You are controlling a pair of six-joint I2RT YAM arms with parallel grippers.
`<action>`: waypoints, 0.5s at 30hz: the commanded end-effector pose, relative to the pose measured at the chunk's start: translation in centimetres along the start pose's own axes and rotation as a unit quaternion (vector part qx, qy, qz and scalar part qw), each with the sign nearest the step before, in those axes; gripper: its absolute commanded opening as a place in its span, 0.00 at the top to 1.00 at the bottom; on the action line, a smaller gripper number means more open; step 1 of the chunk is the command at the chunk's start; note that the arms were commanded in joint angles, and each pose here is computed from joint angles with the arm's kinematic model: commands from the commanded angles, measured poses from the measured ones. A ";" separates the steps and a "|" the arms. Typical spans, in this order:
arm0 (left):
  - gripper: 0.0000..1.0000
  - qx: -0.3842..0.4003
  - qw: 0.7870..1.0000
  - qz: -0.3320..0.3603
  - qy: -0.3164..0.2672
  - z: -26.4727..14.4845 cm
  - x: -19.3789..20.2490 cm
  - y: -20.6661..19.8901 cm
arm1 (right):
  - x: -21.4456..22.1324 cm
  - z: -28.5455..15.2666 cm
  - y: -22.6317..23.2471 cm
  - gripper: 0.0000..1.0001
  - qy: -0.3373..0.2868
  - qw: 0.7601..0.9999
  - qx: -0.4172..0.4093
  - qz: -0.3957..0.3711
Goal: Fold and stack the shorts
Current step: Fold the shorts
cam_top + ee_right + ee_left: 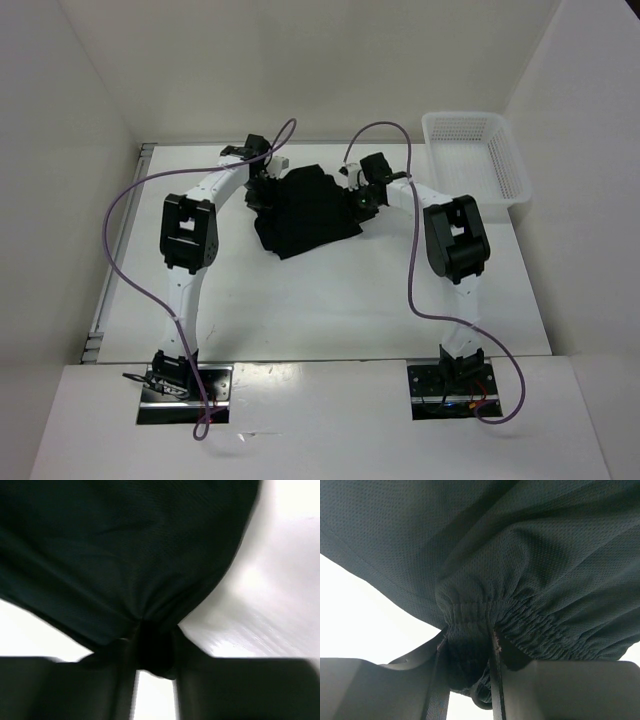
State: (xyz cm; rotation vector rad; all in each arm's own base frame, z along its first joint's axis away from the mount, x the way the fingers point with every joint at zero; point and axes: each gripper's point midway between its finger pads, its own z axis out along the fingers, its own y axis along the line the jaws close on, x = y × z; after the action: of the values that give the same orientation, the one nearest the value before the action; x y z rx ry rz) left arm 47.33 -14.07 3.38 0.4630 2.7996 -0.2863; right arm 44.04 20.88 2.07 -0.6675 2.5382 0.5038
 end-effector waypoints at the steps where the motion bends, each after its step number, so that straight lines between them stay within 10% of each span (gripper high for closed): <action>1: 0.66 -0.020 1.000 -0.003 0.001 -0.8 0.4 1.1 | 2.8 0.3 1.4 0.72 0.033 0.999 -0.029 0.016; 4: 0.67 -0.021 1.000 -0.001 -0.008 -1.8 0.1 1.0 | 2.4 -0.1 1.7 0.99 0.026 0.999 -0.035 0.014; 12: 0.61 -0.040 0.998 -0.017 -0.040 -5.7 -0.4 2.8 | 9.5 -4.0 5.4 0.99 0.088 0.988 -0.107 -0.068; 14: 0.57 -0.023 0.999 -0.018 -0.032 -5.2 0.2 2.3 | 10.2 -4.8 6.3 0.39 0.092 0.986 -0.116 -0.074; 15: 0.52 -0.017 0.999 -0.019 -0.030 -5.3 0.5 2.0 | 9.6 -5.4 7.1 0.24 0.080 0.986 -0.122 -0.084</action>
State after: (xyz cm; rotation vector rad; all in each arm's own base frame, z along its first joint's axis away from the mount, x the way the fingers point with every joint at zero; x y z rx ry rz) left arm 45.89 -13.14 5.46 0.4468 2.7940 -0.3014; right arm 34.54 21.55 2.34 -0.9135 2.5359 0.7237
